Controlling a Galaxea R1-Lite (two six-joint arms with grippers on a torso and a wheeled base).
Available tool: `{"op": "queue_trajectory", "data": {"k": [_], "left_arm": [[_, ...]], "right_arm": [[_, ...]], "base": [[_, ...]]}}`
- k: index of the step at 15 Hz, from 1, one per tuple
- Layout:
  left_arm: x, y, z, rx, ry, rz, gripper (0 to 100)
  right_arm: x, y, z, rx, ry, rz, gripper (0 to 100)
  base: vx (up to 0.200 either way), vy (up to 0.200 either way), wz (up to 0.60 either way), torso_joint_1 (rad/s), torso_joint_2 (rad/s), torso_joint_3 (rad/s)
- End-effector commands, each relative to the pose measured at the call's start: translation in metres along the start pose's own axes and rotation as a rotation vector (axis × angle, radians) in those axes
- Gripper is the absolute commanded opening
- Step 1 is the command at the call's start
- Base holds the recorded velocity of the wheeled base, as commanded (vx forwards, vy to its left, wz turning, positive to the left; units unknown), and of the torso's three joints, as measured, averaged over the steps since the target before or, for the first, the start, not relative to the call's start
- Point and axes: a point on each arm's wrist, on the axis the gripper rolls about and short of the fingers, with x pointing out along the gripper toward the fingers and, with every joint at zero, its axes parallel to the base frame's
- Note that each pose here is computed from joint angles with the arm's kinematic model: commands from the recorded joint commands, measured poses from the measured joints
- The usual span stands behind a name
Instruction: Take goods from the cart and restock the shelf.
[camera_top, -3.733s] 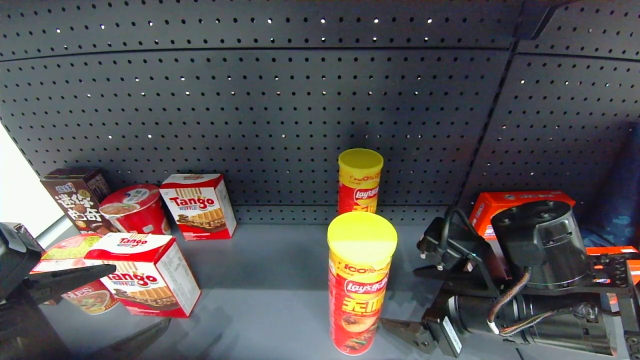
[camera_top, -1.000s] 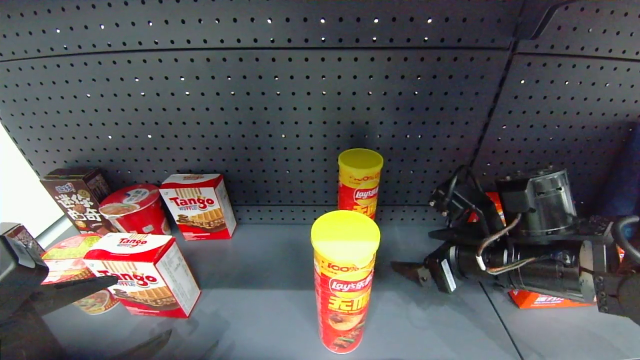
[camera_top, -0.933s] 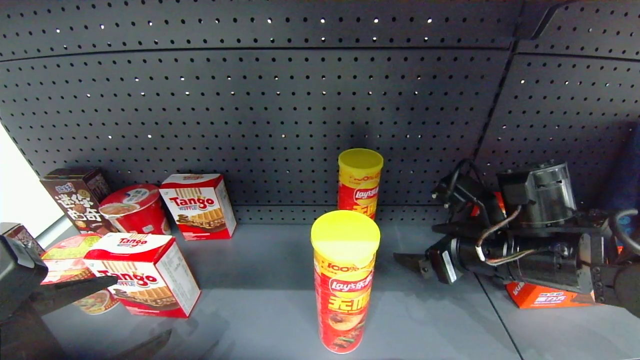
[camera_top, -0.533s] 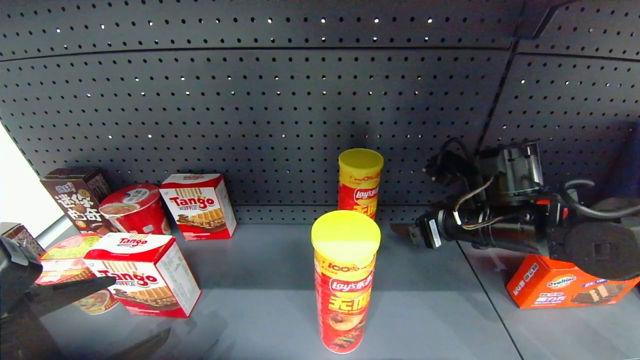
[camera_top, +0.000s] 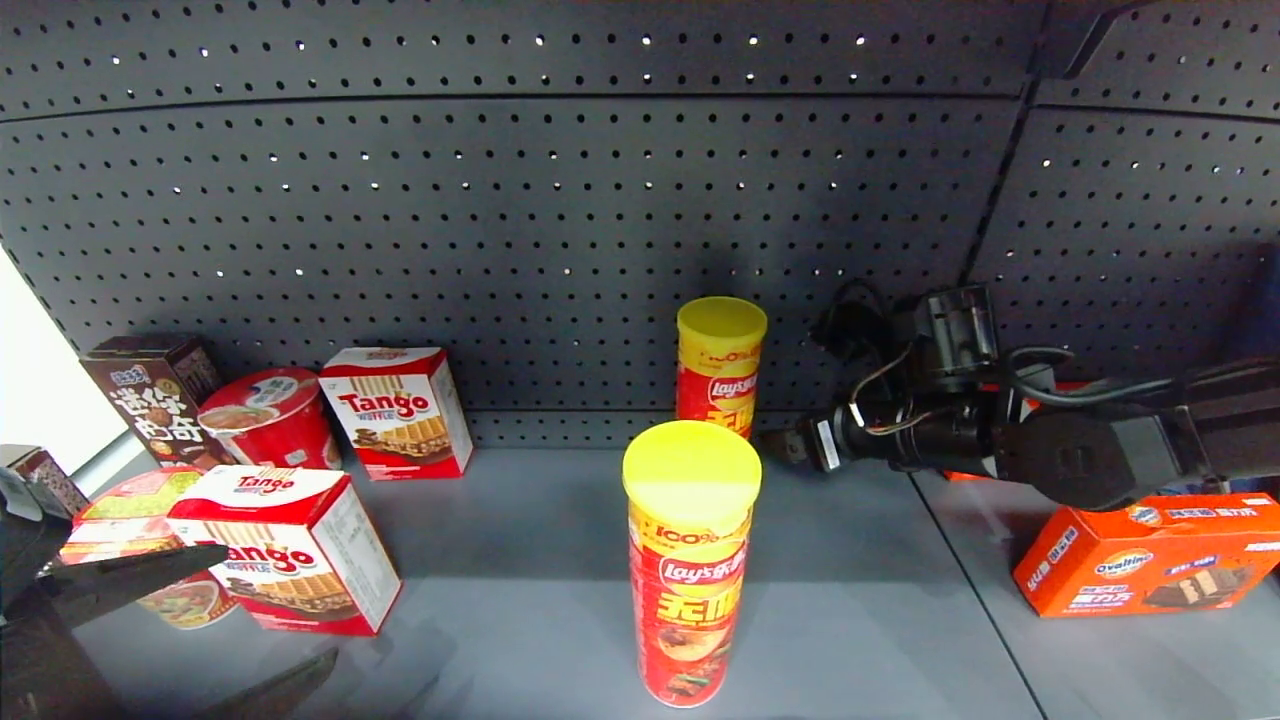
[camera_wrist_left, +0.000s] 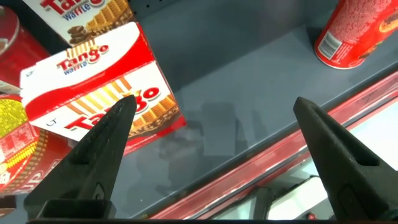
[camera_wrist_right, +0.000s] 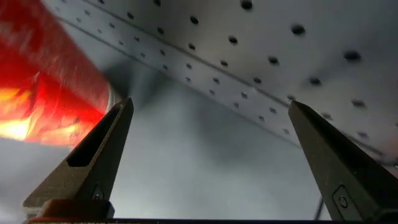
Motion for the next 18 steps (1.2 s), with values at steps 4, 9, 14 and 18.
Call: {"op": "queue_trajectory", "data": {"k": [4, 9, 14, 18], "left_arm": [[0.001, 0.000, -0.002, -0.001, 0.008, -0.001, 100], [0.001, -0.001, -0.004, -0.002, 0.011, -0.002, 100], [0.001, -0.001, -0.004, -0.004, 0.014, -0.002, 100], [-0.001, -0.001, -0.004, -0.003, 0.009, -0.002, 100]], "right_arm": [[0.010, 0.018, -0.002, -0.019, 0.011, 0.042, 100], [0.010, 0.029, -0.003, -0.032, 0.013, 0.068, 100], [0.009, 0.035, -0.003, -0.040, 0.014, 0.085, 100], [0.009, 0.035, -0.004, -0.039, 0.016, 0.084, 100]], "base": [[0.000, 0.000, 0.00, 0.000, 0.00, 0.000], [0.000, 0.000, 0.00, 0.000, 0.00, 0.000], [0.000, 0.000, 0.00, 0.000, 0.00, 0.000], [0.000, 0.000, 0.00, 0.000, 0.00, 0.000]]}}
